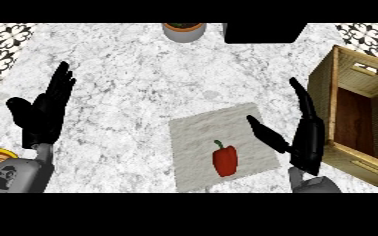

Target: Pick the bell pepper from the placemat and place it in the basket

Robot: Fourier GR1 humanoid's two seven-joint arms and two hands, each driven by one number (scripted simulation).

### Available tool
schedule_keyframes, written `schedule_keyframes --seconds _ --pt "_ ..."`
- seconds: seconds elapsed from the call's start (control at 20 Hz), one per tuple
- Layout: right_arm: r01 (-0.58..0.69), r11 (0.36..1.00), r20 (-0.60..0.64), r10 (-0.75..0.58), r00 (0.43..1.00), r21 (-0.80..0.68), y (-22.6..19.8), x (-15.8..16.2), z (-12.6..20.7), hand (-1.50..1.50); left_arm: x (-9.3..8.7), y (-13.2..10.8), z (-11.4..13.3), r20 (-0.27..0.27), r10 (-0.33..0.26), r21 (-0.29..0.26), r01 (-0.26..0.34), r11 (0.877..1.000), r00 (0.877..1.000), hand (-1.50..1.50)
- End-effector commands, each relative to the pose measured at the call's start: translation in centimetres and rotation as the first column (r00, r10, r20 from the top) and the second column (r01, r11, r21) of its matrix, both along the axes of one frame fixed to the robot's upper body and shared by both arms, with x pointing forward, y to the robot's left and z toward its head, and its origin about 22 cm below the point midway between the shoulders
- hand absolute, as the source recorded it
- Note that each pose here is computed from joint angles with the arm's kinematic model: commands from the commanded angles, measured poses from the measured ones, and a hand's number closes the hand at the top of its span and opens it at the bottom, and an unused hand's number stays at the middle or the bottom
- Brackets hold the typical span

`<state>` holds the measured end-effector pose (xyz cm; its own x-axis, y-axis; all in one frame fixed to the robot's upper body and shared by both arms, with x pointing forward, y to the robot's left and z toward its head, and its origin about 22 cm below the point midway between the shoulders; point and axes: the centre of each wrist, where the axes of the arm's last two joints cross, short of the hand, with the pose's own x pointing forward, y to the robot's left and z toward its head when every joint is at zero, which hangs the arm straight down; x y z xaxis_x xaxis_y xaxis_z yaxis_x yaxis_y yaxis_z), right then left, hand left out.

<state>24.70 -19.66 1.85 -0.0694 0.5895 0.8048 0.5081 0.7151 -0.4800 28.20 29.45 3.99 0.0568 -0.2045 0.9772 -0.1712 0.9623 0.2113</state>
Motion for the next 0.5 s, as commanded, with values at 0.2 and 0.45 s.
schedule_keyframes --seconds 0.2,0.45 --pt "-0.087 0.970 -0.506 -0.042 0.862 -0.228 -1.7 -2.4 0.0 -1.50 -0.4 0.4 -0.4 -0.020 0.030 0.010 -0.030 1.000 0.999 0.00" --pt "-0.222 0.953 -0.713 0.008 0.701 -0.207 1.5 -4.1 3.7 -1.50 0.4 0.7 0.4 -0.025 0.019 -0.009 -0.019 1.000 1.000 0.00"
